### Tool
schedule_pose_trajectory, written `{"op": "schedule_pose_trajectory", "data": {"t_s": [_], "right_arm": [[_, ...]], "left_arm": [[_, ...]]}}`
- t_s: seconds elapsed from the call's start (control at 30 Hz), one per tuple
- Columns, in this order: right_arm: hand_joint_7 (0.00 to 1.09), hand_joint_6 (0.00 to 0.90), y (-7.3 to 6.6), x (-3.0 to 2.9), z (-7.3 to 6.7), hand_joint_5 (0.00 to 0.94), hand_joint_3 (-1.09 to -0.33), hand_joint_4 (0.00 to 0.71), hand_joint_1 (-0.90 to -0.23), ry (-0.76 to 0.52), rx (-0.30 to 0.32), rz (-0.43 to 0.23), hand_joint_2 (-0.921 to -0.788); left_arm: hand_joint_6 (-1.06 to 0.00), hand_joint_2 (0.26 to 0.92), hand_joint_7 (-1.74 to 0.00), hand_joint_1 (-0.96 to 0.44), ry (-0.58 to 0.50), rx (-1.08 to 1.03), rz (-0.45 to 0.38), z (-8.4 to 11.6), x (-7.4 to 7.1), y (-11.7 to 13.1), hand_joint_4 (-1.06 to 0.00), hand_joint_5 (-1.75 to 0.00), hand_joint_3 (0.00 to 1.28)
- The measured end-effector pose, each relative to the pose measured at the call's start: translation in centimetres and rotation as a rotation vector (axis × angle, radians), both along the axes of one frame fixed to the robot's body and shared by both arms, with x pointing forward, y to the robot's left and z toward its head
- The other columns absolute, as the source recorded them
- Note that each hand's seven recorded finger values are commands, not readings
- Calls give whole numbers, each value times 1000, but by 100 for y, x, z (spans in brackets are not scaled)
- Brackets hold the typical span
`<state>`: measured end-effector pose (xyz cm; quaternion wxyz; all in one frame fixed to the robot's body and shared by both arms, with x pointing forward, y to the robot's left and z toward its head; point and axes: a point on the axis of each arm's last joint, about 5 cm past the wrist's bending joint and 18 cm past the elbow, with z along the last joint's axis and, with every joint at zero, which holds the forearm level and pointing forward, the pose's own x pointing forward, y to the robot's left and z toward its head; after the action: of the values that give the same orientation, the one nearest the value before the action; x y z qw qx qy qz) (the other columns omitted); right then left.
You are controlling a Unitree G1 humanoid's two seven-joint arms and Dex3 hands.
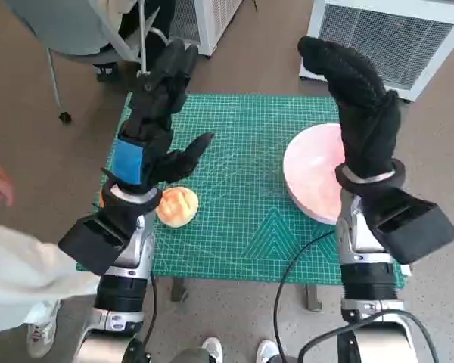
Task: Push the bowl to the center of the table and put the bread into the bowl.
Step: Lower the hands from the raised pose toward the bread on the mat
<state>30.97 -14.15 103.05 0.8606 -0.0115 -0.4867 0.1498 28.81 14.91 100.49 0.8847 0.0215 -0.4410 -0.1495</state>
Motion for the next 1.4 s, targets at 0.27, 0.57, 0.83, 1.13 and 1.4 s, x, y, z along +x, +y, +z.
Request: {"op": "schedule_pose_trajectory", "data": {"t_s": [0.27, 0.57, 0.83, 1.13, 1.4], "right_arm": [[738, 12, 19, -1, -5, 0, -733, 357, -612, 1, 5, 6, -921], [731, 0, 31, -5, -21, 0, -736, 341, -612, 6, -3, 14, -921], [724, -1, 23, -7, -33, 1, -736, 341, -617, 8, -8, 22, -921], [728, 0, -232, 6, -89, 3, -741, 342, -606, 3, -10, -65, -921], [672, -1, -648, -1, -184, 30, -797, 287, -568, 31, 32, -264, -921]], "left_arm": [[-216, 921, -258, -270, -1, 3, -4, 1, 0, 8, -260, -1, 352], [-218, 921, -255, -271, -1, 2, 0, 2, 0, 18, -261, -1, 351], [-219, 921, -252, -269, -1, 2, 1, 3, 0, 21, -262, -1, 353], [-221, 921, -249, -272, -1, 2, 1, 0, 0, 17, -263, -1, 352], [-223, 921, -242, -273, 3, -2, 9, -10, -4, 31, -261, -1, 350]]}}
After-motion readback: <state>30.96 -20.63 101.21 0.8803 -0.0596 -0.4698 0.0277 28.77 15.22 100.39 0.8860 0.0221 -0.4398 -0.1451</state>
